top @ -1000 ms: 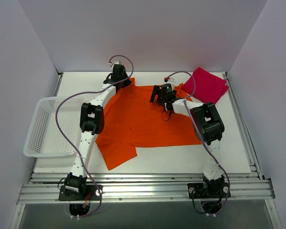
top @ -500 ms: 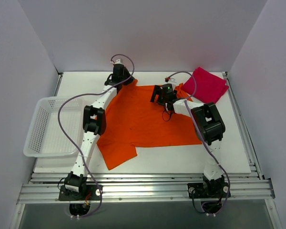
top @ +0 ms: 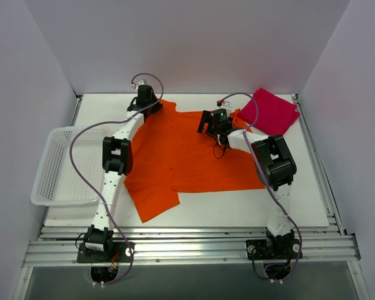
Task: Fold and stack the t-shirts
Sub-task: Flatten out the tshirt
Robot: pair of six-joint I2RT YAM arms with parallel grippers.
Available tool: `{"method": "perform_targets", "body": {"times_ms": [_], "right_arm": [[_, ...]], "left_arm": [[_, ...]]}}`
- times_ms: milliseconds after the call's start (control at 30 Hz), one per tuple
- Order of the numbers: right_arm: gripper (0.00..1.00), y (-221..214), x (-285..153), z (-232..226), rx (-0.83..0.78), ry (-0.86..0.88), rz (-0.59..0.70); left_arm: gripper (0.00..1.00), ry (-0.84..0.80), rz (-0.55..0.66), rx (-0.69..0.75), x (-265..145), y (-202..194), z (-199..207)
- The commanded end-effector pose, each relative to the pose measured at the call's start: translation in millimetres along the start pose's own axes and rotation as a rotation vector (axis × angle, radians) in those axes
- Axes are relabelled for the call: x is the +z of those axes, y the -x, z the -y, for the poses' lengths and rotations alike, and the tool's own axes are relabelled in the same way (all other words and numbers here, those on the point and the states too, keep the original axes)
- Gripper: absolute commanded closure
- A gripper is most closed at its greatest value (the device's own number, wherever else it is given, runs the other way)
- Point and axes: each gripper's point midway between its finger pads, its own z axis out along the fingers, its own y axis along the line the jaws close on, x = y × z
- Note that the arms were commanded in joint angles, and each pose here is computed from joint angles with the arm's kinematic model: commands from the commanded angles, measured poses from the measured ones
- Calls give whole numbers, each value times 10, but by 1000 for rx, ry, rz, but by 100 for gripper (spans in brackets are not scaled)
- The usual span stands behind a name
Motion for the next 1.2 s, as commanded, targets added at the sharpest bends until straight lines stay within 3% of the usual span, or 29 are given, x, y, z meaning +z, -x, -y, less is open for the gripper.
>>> {"method": "perform_targets", "body": {"times_ms": [0, 133, 300, 433, 500, 533, 567, 633, 667, 733, 900, 933, 1000, 1033, 1067, 1167], "right_arm": [[14, 268, -81, -57, 9, 10, 54], [14, 281, -70, -35, 10, 6, 56], [14, 237, -17, -12, 9, 3, 43], [14, 207, 11, -6, 10, 3, 37], [14, 210, 11, -8, 10, 4, 38], [14, 227, 4, -16, 9, 6, 42], [14, 220, 7, -20, 8, 6, 42], [14, 225, 5, -36, 7, 6, 44], [14, 230, 4, -43, 7, 5, 46], [14, 246, -8, -90, 0, 9, 48], [14, 404, -151, -226, -17, 6, 82], [14, 430, -193, -287, -25, 11, 90], [14, 576, -321, -347, -26, 11, 118], [14, 614, -372, -382, -27, 16, 126], [14, 652, -421, -401, -28, 17, 128], [14, 879, -682, -504, -26, 17, 170]], "left_arm": [[98, 136, 15, -13, -132, 233, -266], [98, 208, 12, -65, -96, 308, -676], [98, 189, 11, -100, -76, 427, -869], [98, 146, 29, -86, -81, 548, -836], [92, 36, 34, -62, -80, 628, -610], [84, 4, 42, -51, -111, 684, -520], [60, -29, 51, -35, -140, 740, -431], [30, -127, 85, -9, -269, 939, -133], [9, -157, 101, 13, -326, 1021, -33], [2, -248, 146, 48, -548, 1265, 304], [6, -369, 221, 122, -1116, 1645, 809], [6, -415, 278, 141, -1459, 1880, 1063], [6, -409, 275, 152, -1604, 1826, 1048], [6, -433, 324, 168, -1960, 2006, 1241], [6, -404, 343, 164, -2068, 2046, 1218], [6, -326, 343, 163, -2452, 1914, 1145]]}}
